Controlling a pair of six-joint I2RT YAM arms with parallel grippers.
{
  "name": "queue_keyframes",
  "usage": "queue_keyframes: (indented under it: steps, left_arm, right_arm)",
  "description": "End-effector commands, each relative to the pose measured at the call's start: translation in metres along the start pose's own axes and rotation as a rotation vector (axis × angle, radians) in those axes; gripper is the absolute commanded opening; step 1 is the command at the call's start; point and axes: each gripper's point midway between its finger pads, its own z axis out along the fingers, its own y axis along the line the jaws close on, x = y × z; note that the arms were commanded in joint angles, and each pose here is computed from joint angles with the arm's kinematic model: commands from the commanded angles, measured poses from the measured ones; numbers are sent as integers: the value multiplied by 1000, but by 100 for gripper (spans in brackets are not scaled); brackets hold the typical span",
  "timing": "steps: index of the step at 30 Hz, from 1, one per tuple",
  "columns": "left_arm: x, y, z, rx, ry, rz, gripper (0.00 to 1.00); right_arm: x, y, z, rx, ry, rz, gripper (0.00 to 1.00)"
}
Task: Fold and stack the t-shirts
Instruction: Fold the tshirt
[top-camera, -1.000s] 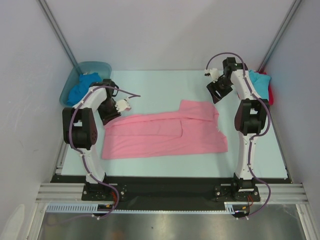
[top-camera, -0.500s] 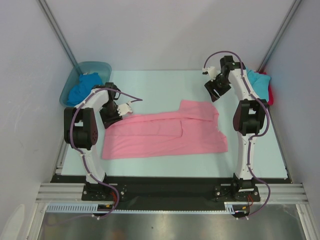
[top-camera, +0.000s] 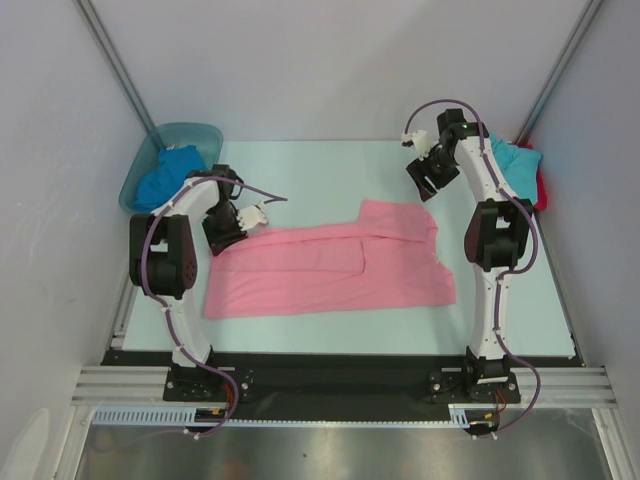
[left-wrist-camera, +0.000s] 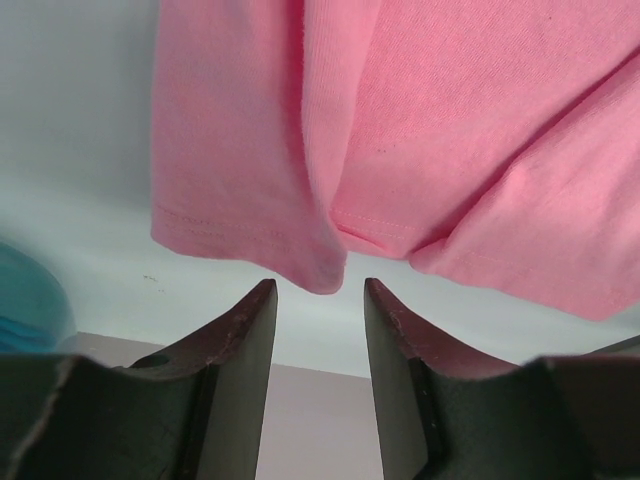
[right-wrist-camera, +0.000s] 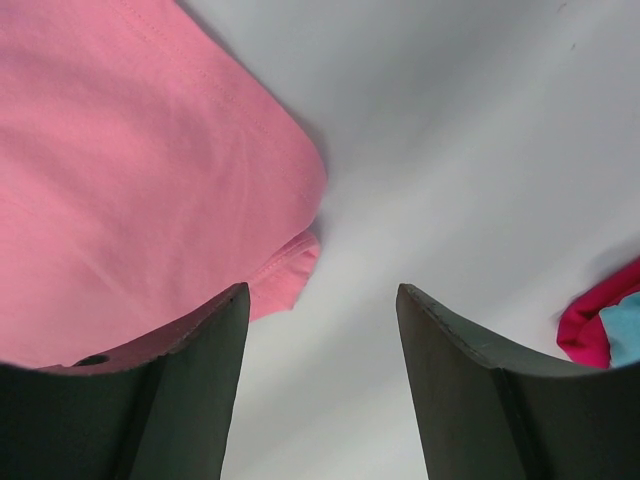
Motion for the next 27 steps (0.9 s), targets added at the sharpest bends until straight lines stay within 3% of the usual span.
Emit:
queue_keyframes:
  steps: [1, 14, 27]
  left_arm:
    - [-10, -4, 3, 16, -34, 11, 45]
    - [-12, -14, 14, 44, -24, 2, 37]
    - [-10, 2, 20, -60, -15, -19, 34]
  right_arm:
    - [-12, -4, -14, 35, -32, 2, 66]
    - [-17, -5, -20, 46, -48, -8, 66]
    - [-18, -2, -24, 42, -52, -13, 66]
